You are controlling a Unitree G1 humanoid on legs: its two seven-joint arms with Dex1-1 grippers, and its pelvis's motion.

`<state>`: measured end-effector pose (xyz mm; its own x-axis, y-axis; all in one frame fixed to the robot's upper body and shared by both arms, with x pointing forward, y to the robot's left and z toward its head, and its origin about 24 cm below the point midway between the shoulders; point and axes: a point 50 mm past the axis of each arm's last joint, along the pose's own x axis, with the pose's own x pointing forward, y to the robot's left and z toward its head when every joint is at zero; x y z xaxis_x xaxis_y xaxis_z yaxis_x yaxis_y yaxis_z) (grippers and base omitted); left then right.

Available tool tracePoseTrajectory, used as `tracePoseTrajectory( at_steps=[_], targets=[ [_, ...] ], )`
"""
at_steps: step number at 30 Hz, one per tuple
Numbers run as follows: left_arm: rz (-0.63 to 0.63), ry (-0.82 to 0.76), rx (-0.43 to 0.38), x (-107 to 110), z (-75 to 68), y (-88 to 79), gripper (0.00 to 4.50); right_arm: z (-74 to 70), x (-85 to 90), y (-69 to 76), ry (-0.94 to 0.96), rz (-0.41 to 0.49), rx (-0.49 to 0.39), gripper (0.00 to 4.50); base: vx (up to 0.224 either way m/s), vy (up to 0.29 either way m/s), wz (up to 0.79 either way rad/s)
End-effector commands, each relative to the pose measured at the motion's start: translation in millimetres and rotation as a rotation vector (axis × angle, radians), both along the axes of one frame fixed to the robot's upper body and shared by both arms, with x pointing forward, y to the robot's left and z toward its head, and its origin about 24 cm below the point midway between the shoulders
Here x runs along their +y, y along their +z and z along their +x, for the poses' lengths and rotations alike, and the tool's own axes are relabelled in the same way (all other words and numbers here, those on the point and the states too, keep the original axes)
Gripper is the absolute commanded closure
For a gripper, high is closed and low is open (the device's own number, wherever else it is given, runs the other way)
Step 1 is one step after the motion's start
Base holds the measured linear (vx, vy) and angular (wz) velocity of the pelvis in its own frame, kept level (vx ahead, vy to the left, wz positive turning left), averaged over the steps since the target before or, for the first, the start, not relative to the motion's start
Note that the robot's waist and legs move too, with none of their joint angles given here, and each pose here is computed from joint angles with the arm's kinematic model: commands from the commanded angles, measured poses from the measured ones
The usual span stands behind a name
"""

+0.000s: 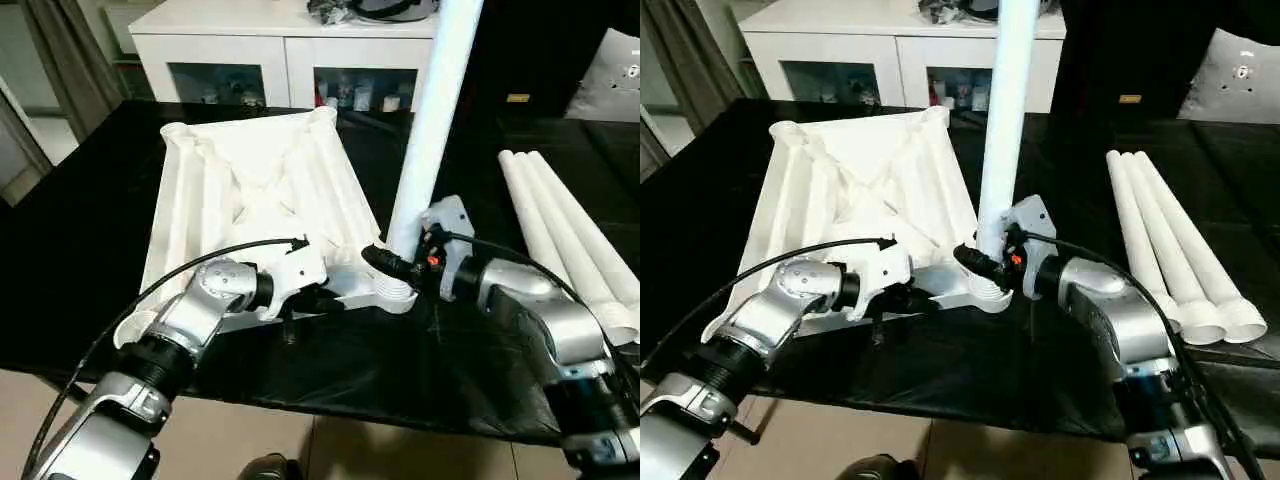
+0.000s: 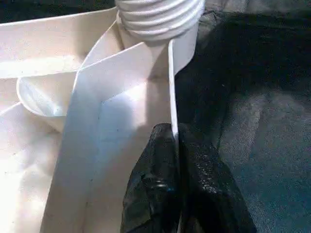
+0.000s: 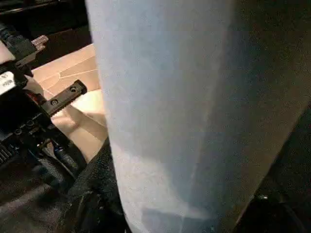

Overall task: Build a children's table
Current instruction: Insert table leg to table base

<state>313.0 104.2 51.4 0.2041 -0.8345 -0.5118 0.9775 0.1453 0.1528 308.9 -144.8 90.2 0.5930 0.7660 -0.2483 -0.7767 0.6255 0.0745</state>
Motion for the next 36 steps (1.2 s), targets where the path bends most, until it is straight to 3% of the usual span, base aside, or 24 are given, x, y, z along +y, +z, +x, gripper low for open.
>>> tracePoseTrajectory(
  at_steps=[1,10,26,36],
  targets=[
    [0.015,-0.038,-0.005,-0.5,-1.4,0.4,4.5,0.2,-1.2,-7.1,0.006,-0.027,0.039,2.59,0.0,0.0,0.0],
    [0.012,-0.033,-0.032,-3.6,3.1,2.4,4.5,-0.9,-2.4,-19.4,0.051,-0.08,0.089,2.59,0.0,0.0,0.0],
    [0.021,-0.028,-0.041,0.1,9.5,5.3,4.5,-0.4,-12.6,-15.1,0.045,-0.07,0.086,2.59,0.0,0.0,0.0],
    [-0.003,-0.073,-0.022,-3.9,4.5,6.7,4.5,0.3,-8.2,-18.5,0.028,-0.038,0.089,2.59,0.0,0.0,0.0]
  ],
)
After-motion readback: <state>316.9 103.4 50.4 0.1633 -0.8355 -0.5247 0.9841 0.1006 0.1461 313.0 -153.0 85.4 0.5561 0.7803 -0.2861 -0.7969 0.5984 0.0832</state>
